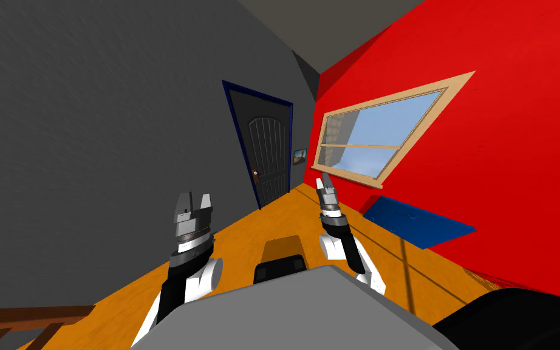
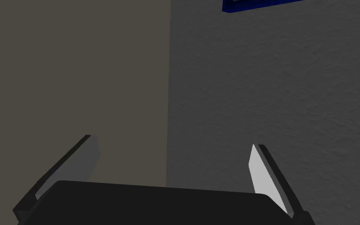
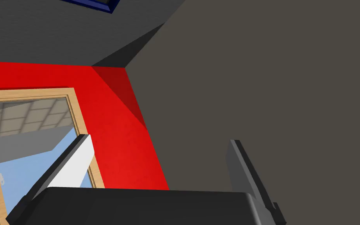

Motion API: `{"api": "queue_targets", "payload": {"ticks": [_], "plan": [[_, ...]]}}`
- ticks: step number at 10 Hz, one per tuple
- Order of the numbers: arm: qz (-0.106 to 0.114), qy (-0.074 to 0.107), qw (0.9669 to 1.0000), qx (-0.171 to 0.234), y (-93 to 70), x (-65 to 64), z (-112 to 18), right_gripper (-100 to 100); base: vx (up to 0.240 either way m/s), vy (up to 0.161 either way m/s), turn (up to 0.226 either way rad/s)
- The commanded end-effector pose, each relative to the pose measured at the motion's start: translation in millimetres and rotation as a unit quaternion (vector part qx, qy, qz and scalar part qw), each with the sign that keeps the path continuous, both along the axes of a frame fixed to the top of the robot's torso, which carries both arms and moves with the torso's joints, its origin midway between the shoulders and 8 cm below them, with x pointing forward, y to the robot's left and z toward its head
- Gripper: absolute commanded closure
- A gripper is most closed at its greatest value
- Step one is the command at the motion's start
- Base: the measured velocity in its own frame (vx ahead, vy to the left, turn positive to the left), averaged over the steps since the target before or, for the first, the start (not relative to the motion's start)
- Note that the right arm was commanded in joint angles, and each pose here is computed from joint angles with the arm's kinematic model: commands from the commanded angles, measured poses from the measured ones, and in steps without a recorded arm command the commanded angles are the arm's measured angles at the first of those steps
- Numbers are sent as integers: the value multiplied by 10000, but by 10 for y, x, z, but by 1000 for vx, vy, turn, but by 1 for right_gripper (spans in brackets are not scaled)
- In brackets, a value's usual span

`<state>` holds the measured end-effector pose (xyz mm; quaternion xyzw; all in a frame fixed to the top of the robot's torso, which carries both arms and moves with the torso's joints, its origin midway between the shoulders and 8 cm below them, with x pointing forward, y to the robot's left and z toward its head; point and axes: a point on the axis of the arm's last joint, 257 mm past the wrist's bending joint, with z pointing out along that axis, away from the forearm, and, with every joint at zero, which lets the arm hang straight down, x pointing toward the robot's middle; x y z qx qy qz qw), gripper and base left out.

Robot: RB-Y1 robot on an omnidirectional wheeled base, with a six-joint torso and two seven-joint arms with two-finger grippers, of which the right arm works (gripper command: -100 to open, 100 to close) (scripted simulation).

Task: Pull the door open

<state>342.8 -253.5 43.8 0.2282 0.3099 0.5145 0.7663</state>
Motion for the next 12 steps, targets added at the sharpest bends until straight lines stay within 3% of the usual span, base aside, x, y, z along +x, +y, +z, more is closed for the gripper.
{"api": "queue_targets", "payload": {"ticks": [1, 7, 9, 12], "plan": [[-82, 111, 9997, -206, 8, 89, -107, -100, 62, 40, 74], [-362, 466, 9944, -878, 1, 374, -467, -100, 103, 56, 65], [-467, 594, 9908, -1127, -12, 477, -603, -100, 84, 52, 71], [-645, 810, 9825, -1548, -47, 649, -838, -100, 91, 67, 81]]}}
